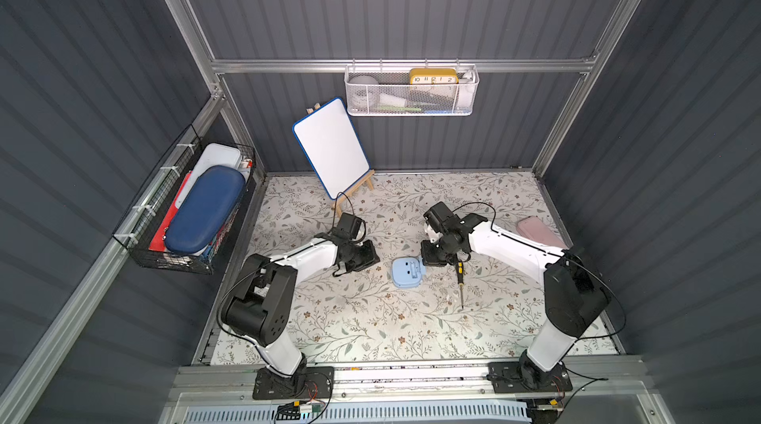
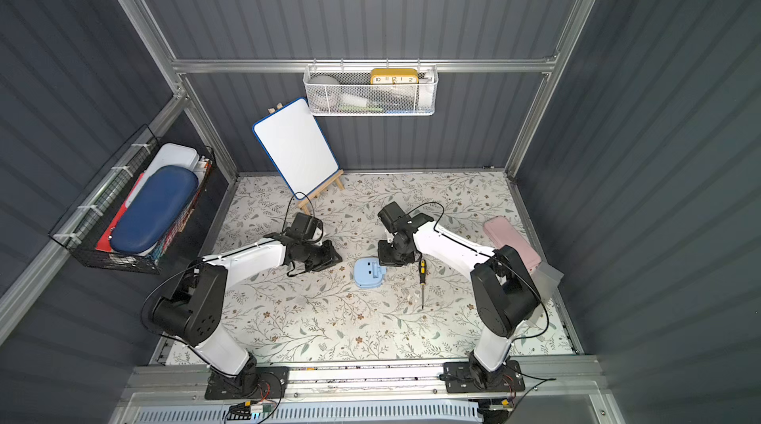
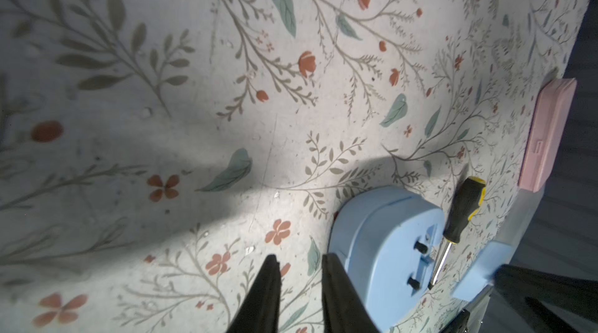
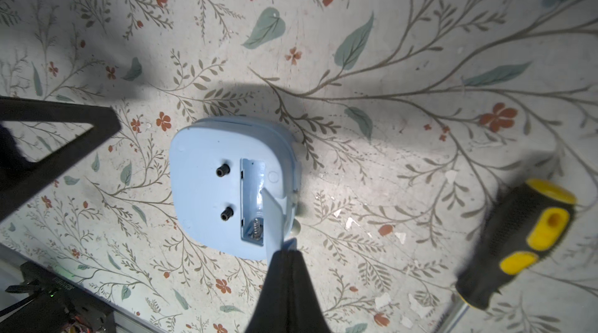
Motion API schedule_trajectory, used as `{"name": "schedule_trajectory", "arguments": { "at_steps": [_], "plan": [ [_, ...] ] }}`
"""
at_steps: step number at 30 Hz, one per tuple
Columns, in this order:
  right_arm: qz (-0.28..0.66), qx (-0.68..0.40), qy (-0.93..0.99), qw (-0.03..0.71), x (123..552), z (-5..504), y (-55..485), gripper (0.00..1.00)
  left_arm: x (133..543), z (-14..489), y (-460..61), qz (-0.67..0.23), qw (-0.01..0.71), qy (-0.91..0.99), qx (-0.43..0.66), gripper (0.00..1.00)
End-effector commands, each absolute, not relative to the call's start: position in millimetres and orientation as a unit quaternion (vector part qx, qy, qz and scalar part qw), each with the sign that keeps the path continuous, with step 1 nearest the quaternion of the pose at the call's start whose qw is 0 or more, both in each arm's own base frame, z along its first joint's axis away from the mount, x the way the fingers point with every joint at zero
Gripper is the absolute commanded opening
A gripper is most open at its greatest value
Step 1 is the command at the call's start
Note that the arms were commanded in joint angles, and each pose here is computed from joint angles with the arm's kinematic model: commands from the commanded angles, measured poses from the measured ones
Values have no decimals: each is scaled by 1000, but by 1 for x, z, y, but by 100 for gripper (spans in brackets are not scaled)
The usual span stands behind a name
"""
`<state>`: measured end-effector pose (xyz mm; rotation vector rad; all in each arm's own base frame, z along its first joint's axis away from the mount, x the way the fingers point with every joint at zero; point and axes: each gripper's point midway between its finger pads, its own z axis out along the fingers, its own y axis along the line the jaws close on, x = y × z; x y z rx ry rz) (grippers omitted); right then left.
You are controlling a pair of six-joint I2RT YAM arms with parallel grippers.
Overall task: Remove the battery from the alarm
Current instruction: Install the cover on the alarm.
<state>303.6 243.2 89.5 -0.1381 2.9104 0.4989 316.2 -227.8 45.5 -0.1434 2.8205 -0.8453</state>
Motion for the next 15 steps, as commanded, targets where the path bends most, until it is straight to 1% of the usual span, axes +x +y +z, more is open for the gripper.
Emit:
{"name": "schedule_trajectory", "arguments": {
  "at_steps": [1,8,15],
  "plan": [
    [208,-65,973,70,299,94,250,0,321,47,-242,-301,101,948,-18,27],
    [255,-74,964,19,287,83,264,0,318,42,-262,-304,96,948,3,27],
    [245,-74,967,20,289,76,257,0,325,31,-269,-294,87,952,4,25]
  ]
}}
